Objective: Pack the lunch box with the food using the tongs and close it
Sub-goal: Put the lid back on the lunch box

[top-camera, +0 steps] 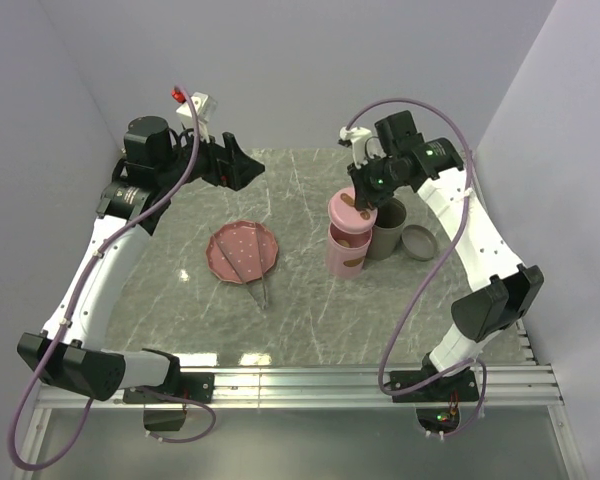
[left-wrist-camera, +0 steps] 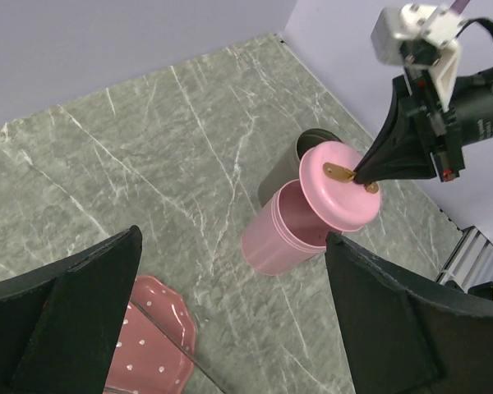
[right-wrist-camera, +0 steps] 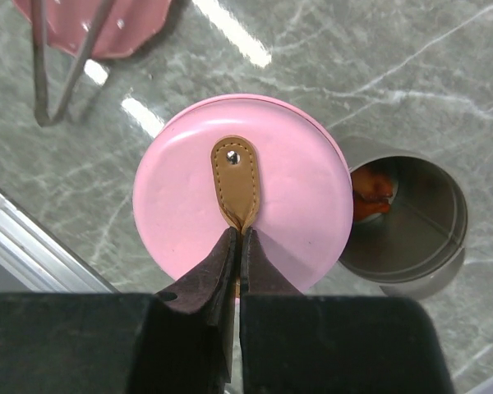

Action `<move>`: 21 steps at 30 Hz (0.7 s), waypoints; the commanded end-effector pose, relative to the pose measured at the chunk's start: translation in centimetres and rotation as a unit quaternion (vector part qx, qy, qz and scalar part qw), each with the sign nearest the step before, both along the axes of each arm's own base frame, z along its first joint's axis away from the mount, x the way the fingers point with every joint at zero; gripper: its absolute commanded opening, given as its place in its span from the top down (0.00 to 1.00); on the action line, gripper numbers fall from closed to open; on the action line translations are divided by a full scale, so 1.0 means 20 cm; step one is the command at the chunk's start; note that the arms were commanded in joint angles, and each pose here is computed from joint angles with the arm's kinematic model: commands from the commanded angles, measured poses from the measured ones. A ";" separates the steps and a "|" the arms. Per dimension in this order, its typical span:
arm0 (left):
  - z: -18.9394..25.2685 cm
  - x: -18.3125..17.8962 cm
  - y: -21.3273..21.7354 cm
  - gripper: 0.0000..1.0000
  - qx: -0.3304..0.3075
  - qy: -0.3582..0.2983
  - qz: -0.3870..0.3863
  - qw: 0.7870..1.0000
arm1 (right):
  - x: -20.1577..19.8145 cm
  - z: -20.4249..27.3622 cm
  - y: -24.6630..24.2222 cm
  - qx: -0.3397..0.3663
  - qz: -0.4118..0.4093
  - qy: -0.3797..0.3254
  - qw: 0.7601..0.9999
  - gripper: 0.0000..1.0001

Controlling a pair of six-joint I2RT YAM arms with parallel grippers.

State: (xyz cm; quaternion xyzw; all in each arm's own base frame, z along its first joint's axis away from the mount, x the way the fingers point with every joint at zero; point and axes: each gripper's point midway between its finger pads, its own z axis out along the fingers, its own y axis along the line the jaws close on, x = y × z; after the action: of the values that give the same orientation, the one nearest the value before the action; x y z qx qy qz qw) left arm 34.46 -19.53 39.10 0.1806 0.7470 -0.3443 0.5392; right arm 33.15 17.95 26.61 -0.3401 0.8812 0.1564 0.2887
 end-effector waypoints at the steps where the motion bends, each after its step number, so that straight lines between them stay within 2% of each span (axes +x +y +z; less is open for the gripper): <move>1: 0.09 -0.03 0.02 0.01 -0.001 -0.032 0.004 0.999 | -0.04 -0.04 -0.03 -0.037 0.010 -0.005 0.999 1.00; 6: 0.13 -0.04 0.02 0.01 -0.010 -0.039 0.000 0.999 | -0.06 -0.15 -0.04 -0.058 0.011 0.010 0.998 1.00; 21: 0.16 -0.08 0.01 0.01 -0.019 -0.043 -0.011 0.999 | 0.00 -0.25 0.02 -0.055 0.016 0.026 0.998 1.00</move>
State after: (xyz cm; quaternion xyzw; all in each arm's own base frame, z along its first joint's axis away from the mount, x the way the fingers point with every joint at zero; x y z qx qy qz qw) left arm 34.06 -19.53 39.58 0.1815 0.7426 -0.3504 0.5411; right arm 32.37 17.52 21.58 -0.3568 0.8971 0.1171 0.2328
